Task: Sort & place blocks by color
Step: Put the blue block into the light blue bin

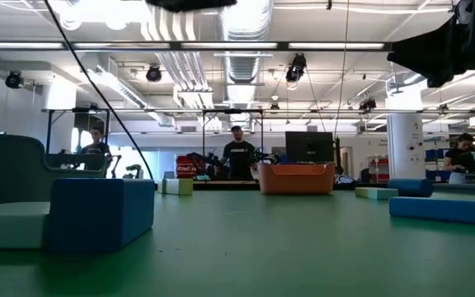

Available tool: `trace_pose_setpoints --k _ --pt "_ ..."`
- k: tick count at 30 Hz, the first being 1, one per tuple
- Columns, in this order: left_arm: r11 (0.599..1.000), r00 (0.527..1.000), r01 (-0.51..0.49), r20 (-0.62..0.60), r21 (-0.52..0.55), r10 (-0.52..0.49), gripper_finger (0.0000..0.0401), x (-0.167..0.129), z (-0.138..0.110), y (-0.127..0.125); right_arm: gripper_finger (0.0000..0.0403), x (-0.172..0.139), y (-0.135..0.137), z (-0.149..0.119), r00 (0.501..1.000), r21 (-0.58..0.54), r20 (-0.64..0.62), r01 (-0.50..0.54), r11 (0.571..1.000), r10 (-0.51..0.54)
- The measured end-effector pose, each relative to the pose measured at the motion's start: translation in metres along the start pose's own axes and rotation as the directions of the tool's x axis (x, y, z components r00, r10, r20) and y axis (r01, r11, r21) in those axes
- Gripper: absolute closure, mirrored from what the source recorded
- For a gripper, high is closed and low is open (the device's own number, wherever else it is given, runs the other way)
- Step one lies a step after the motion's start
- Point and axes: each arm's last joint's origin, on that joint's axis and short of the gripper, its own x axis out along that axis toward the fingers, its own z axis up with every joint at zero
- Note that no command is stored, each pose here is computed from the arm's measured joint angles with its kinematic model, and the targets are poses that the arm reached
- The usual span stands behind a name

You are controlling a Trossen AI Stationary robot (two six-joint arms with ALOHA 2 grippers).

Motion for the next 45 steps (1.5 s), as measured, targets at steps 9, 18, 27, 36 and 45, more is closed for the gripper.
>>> trace_pose_setpoints --k 9,18,27,36,45 --pt "0.984 0.952 -0.176 0.252 -0.015 0.174 0.017 -0.04 -0.003 0.031 0.0239 0.003 0.002 0.004 0.999 0.295 0.038 -0.006 0.956 -0.006" --pt "0.979 0.934 -0.196 0.296 -0.049 0.202 0.017 -0.054 -0.01 0.036 0.0239 0.015 0.007 0.017 0.997 0.368 0.036 0.056 0.928 -0.075" --pt "0.98 0.937 -0.186 0.289 -0.065 0.197 0.017 -0.054 -0.016 0.033 0.0239 0.041 0.019 0.017 0.921 0.276 -0.257 0.361 0.891 -0.293" --pt "0.982 0.941 -0.181 0.278 -0.06 0.191 0.017 -0.054 -0.02 0.032 0.0239 0.045 0.021 0.022 0.689 0.174 -0.609 0.6 0.781 -0.393" --pt "0.981 0.94 -0.183 0.282 -0.062 0.193 0.017 -0.055 -0.019 0.032 0.0239 0.051 0.017 0.003 0.403 0.083 -0.859 0.72 0.689 -0.317"
